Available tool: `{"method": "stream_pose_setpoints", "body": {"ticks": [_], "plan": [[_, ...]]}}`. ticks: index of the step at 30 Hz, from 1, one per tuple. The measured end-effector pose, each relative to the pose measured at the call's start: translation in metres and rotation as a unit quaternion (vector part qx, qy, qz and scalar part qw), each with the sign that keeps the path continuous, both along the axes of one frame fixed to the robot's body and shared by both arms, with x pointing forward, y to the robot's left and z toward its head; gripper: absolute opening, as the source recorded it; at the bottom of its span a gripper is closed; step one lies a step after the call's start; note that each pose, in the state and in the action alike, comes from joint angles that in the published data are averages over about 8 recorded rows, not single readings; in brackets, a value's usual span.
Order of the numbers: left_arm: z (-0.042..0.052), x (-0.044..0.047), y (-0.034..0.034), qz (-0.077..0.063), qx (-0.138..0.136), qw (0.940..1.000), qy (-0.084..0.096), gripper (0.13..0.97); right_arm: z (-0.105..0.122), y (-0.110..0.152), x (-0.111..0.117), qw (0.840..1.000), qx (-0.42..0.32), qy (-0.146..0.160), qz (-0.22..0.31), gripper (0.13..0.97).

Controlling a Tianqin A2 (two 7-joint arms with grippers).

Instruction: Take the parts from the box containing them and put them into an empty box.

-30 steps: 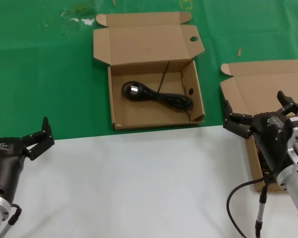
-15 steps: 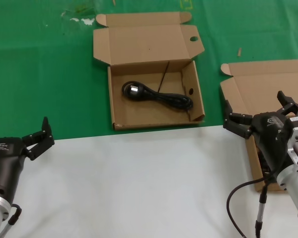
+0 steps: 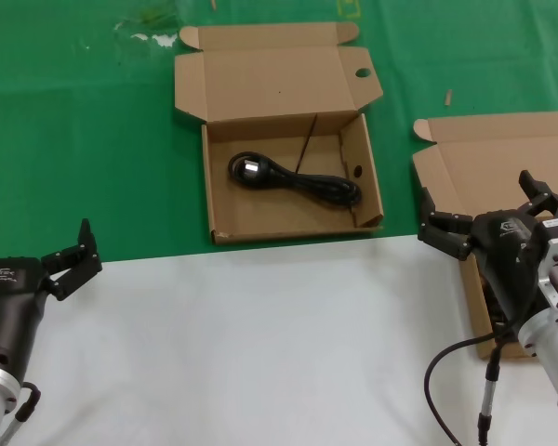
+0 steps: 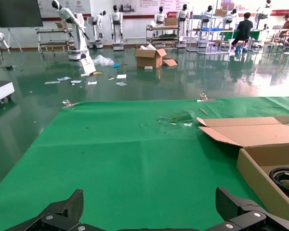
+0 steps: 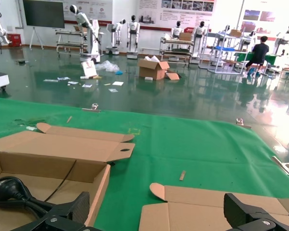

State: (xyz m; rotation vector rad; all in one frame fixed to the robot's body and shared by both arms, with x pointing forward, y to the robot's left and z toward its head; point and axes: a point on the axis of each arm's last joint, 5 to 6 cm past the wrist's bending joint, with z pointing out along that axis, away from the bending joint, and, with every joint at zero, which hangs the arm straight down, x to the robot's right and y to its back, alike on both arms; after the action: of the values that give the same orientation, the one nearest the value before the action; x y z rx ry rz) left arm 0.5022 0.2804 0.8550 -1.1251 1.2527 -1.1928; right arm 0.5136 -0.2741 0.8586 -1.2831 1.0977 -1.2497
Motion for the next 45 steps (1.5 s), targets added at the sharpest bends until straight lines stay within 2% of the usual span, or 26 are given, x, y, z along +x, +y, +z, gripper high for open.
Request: {"method": "stream_pose_setpoints", "body": {"ticks": [45], "plan": [[0.0, 0.0, 0.0, 0.0, 0.0, 1.0, 0.0, 0.966, 0.0, 0.0, 0.0, 1.0, 0.0, 0.0, 0.0, 0.966]]}}
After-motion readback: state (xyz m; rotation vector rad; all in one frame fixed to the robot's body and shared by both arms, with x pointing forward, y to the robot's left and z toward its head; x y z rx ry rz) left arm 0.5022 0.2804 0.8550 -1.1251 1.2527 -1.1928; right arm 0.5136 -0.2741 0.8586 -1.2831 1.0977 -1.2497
